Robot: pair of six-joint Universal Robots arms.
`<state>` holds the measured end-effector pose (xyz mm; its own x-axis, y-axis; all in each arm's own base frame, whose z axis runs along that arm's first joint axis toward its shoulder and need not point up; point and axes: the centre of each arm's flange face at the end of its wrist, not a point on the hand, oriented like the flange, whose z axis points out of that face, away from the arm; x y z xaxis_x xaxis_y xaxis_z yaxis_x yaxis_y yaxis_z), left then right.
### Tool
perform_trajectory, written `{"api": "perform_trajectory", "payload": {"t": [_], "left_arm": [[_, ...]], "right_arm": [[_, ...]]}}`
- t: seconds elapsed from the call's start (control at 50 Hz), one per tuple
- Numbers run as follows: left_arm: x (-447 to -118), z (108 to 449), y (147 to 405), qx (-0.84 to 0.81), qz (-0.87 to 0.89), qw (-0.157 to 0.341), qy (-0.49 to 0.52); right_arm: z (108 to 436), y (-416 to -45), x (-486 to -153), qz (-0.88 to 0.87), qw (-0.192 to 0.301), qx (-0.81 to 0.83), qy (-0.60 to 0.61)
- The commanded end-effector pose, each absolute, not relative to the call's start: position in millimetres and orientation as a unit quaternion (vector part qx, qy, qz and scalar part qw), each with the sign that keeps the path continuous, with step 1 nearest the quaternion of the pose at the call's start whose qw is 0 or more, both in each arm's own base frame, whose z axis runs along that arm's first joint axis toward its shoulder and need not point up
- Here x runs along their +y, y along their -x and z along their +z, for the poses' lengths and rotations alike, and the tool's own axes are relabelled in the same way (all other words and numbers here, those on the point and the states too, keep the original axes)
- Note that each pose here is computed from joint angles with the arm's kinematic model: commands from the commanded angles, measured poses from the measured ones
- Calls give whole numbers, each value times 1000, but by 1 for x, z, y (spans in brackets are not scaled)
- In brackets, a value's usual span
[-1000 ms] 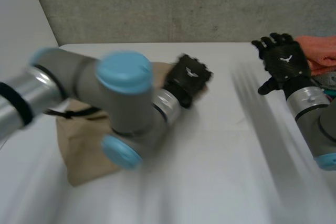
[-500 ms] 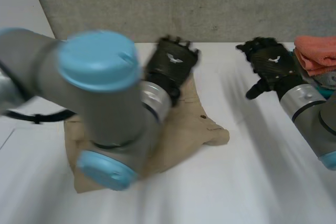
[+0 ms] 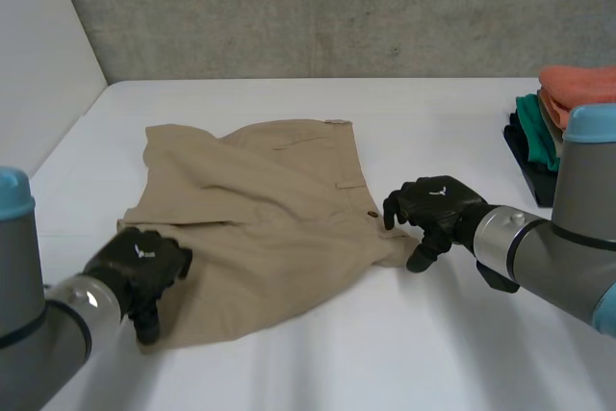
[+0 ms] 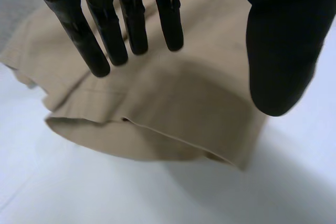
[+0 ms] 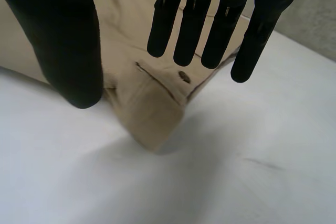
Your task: Fold the laundry.
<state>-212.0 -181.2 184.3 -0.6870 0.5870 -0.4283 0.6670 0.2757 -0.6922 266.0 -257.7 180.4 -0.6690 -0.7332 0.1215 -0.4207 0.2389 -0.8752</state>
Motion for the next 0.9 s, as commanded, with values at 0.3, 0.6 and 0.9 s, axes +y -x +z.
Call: {"api": "perform_trajectory", "payload": {"t": [0.3, 0.6, 0.9], "left_arm": [[-144, 180, 209, 795, -426, 28, -430], [-184, 151, 212, 800, -435, 48, -411], [-230, 126, 214, 782, -463, 107, -404]], "right_arm": [[187, -240, -221, -431, 115, 749, 490], [155, -277, -241, -521, 137, 688, 486], [139, -313, -264, -602, 118, 637, 466]]}}
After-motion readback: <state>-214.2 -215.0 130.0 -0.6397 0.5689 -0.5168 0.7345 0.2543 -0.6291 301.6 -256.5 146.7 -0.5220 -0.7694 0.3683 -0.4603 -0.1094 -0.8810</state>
